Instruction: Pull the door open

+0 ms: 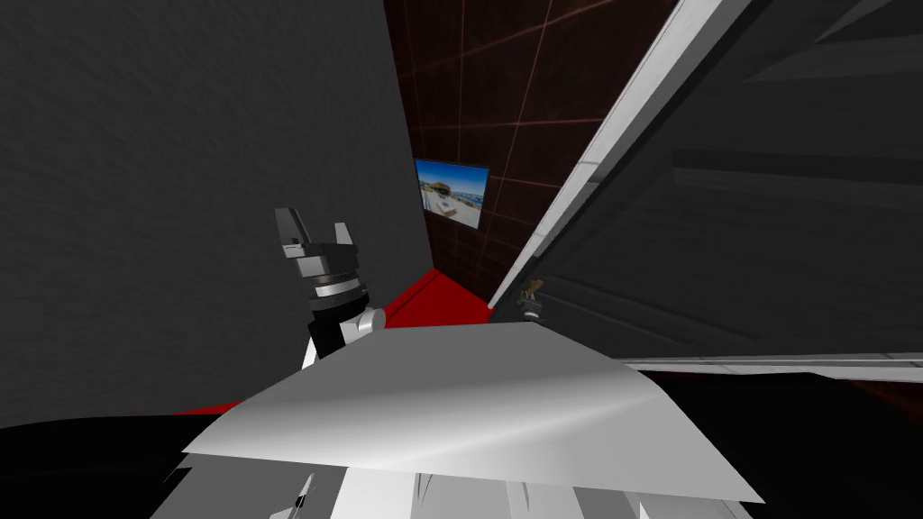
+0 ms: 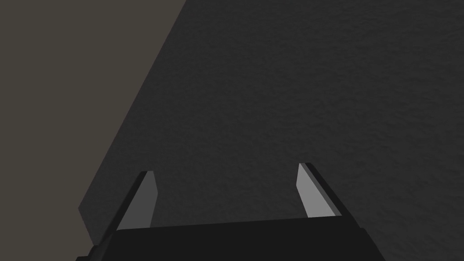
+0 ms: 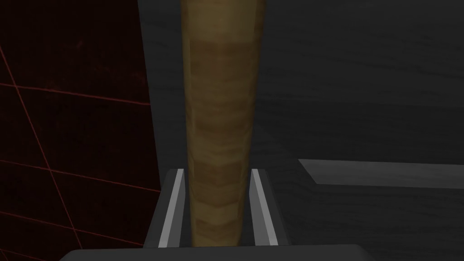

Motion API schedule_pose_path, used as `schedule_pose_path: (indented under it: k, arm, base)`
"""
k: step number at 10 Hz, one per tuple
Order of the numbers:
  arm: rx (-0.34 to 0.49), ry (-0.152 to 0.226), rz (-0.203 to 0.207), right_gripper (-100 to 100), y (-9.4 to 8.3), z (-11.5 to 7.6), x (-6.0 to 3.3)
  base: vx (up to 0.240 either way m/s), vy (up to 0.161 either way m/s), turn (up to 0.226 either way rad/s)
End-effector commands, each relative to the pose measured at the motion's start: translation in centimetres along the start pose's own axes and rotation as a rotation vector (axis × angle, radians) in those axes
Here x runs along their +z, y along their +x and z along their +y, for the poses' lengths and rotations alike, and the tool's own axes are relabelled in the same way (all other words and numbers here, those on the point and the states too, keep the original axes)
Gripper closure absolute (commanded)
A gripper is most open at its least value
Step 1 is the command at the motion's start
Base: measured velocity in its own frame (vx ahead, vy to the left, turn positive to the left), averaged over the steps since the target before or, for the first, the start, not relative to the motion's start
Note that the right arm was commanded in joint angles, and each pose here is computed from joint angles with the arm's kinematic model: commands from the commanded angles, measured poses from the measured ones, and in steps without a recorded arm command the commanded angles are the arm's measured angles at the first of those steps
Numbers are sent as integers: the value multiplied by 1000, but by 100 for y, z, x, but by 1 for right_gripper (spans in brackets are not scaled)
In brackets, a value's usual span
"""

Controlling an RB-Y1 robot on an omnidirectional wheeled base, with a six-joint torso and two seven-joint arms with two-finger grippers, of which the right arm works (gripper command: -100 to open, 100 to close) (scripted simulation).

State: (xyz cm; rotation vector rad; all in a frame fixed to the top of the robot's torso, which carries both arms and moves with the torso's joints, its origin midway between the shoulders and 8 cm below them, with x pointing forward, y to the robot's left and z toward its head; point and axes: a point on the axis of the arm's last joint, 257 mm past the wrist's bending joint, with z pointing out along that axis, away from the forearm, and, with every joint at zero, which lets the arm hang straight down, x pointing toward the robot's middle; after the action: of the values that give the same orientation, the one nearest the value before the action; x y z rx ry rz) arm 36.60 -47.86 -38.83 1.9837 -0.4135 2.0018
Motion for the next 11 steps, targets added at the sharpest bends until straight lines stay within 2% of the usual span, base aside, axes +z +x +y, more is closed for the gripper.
schedule_pose_path:
  k: [1, 5, 6, 7, 11]
  arm:
    - [0, 28, -6, 100, -25, -62, -47]
    - [2, 110, -9, 100, -29, -261, -126]
    - [2, 100, 0, 100, -4, -244, -93]
    - [2, 135, -7, 100, -29, -319, -156]
    - [1, 218, -7, 100, -24, -477, -279]
  base:
    - [-219, -6, 49]
    - [-263, -3, 67]
    - [-130, 18, 14]
    - [-137, -25, 53]
    - [-249, -38, 72]
